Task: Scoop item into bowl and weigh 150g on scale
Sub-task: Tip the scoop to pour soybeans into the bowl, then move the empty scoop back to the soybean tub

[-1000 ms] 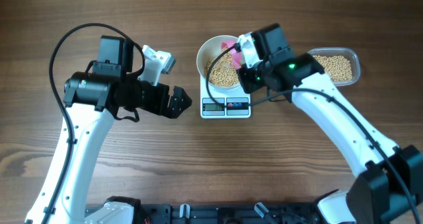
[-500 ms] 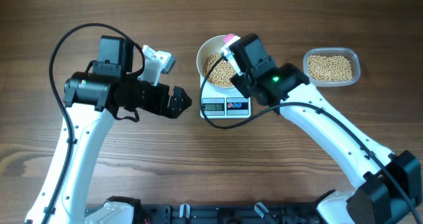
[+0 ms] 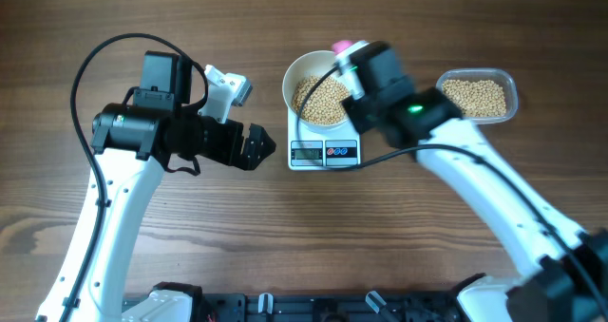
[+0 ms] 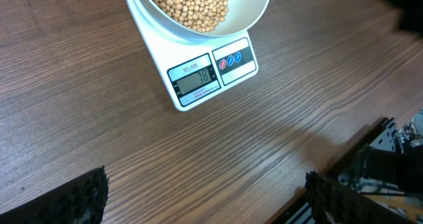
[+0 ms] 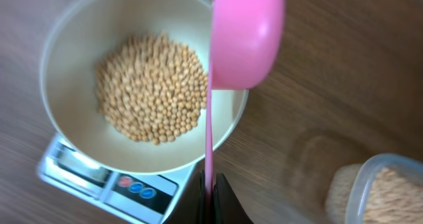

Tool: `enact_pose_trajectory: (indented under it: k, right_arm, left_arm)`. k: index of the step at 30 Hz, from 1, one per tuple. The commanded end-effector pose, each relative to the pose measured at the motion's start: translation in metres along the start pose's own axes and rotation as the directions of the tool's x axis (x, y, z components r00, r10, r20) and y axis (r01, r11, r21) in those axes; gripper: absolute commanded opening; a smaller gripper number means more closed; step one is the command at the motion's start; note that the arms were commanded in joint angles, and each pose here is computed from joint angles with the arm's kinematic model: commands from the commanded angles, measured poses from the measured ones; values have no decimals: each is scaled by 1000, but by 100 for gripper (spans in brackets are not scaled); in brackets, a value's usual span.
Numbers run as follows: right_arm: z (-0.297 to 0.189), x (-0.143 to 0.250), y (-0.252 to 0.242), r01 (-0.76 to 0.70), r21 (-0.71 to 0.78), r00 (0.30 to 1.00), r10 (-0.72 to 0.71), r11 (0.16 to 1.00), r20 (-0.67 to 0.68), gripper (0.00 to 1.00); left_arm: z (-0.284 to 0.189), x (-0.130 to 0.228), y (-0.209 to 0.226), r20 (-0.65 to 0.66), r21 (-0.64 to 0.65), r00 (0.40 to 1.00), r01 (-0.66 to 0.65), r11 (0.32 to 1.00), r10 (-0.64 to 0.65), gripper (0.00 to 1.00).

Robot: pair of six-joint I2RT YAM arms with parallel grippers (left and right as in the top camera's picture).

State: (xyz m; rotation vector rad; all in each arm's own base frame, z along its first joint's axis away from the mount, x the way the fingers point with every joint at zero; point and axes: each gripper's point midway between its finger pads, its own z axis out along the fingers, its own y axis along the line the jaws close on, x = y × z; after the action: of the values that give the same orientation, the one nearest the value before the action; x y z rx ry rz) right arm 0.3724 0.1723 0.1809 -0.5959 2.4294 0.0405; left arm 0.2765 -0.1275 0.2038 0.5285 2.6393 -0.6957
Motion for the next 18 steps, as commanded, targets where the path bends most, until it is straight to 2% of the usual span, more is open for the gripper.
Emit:
enact_pose_trajectory:
  k: [1,3,6,11,13,16,18]
  right_arm:
    - [-55,-29,-21,-209,-282,960,251,936,122,4]
    - [-70,-26,-45,-277,-381,931,344,882,121,4]
    - [-77,-4,-92,-411,-390,876,475,824,80,4]
    - [-78,48,-164,-596,-231,785,619,769,33,4]
    - [-78,79,-189,-648,-92,759,651,756,2,4]
    - [-76,114,-214,-643,108,758,650,758,-45,4]
    - [-74,121,-220,-622,153,770,635,768,-62,4]
  left_arm:
    - [-5,-2,-7,20,18,999,-35,999,35,100]
    - [-5,-2,-7,20,18,999,-35,999,35,100]
    - [-5,-2,-7,20,18,999,-35,999,35,100]
    - [-5,-2,-7,20,18,999,-35,999,35,100]
    - [-5,-2,-7,20,18,999,-35,999,35,100]
    - [-5,-2,-7,20,18,999,-35,999,35,100]
    - [-5,-2,-7,20,18,999,-35,999,35,100]
